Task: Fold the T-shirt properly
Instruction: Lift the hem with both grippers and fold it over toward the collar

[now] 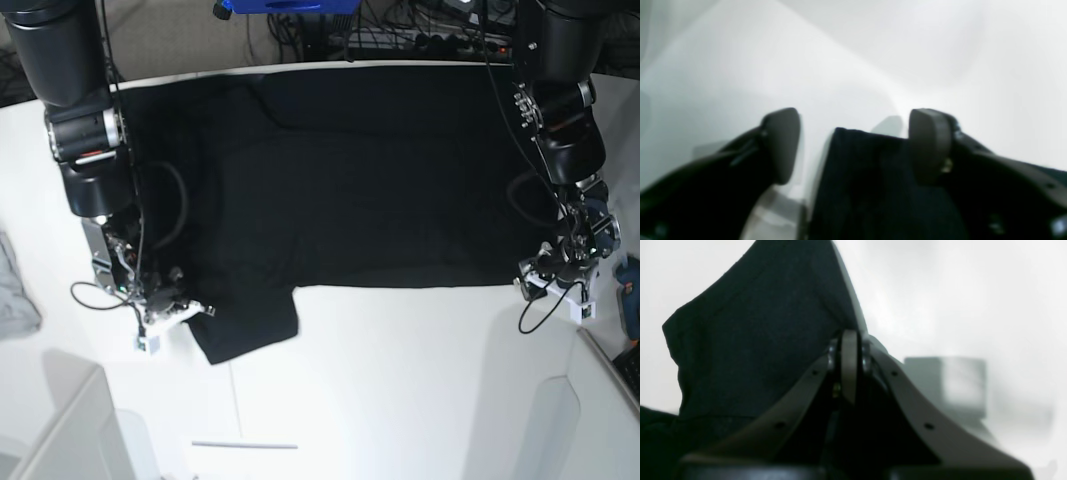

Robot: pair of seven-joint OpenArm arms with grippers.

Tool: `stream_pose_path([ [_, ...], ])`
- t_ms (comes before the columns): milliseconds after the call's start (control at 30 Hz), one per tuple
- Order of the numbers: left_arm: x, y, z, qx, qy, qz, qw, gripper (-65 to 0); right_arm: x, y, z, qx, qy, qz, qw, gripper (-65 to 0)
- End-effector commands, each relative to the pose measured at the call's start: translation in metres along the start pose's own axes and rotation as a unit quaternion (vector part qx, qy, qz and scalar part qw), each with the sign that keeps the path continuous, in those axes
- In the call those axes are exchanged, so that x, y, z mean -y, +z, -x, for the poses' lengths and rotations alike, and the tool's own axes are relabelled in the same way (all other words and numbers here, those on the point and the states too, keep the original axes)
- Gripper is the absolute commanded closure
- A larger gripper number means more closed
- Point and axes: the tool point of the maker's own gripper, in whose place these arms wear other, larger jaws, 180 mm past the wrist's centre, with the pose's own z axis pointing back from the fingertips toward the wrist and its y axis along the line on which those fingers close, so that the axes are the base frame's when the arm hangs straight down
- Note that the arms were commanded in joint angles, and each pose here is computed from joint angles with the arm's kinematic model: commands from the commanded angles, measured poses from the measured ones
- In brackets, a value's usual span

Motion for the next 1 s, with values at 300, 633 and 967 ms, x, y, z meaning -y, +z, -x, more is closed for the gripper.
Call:
stream_pose_path([
  [300, 0.002, 0.000, 0.020, -0.035, -0.001, 0.008, 0.999, 0.0, 0.000, 0.003, -0.018, 0.013, 0.004, 0.001, 0.9999, 0.0],
  [633, -0.006, 0.015, 0.017, -0.012, -0.031, -0.005, 0.999, 0.0, 0.014, 0.008, -0.023, 0.017, 0.007, 0.013, 0.9997, 0.0],
  [967, 0.014, 0.046, 0.005, 0.005, -0.067, 0.035, 0.997, 0.0, -0.006, 0.027, -0.035, 0.061, 0.045, -0.021, 0.9969, 0.0],
])
